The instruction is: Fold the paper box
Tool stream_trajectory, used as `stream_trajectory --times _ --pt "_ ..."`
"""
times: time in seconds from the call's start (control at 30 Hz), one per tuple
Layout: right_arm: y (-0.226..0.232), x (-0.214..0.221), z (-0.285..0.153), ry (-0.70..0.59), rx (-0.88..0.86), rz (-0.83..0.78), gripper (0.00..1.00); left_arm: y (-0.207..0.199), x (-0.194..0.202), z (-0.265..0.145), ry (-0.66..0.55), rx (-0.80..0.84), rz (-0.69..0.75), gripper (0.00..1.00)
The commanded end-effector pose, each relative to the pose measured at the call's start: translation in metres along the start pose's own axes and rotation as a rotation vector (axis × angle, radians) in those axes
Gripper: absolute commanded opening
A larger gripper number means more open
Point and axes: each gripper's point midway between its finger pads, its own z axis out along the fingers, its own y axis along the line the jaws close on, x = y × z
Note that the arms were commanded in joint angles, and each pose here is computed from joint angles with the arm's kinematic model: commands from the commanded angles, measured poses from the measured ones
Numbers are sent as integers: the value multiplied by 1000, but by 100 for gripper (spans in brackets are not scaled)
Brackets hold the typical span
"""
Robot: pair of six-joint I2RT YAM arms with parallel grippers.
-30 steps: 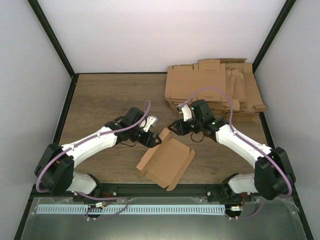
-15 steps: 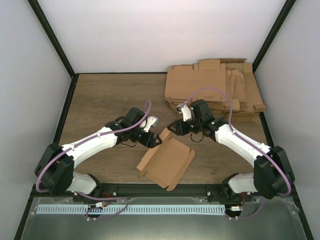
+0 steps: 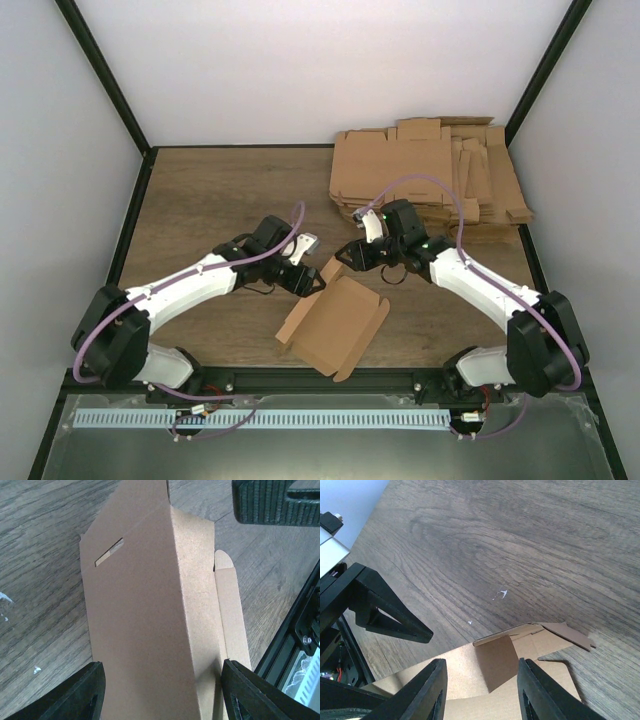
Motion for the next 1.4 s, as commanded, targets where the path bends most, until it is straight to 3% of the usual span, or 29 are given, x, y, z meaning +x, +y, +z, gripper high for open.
stream_trajectory --times 0.0,0.9,1.37 --pt "7 -20 -3 -42 -1 -40 42 8 7 6 40 -37 -6 66" --pt "5 -35 -24 -105 -58 28 46 4 6 7 41 -34 0 64" --pt "-5 -23 3 -29 -94 50 46 1 7 12 53 -28 5 64"
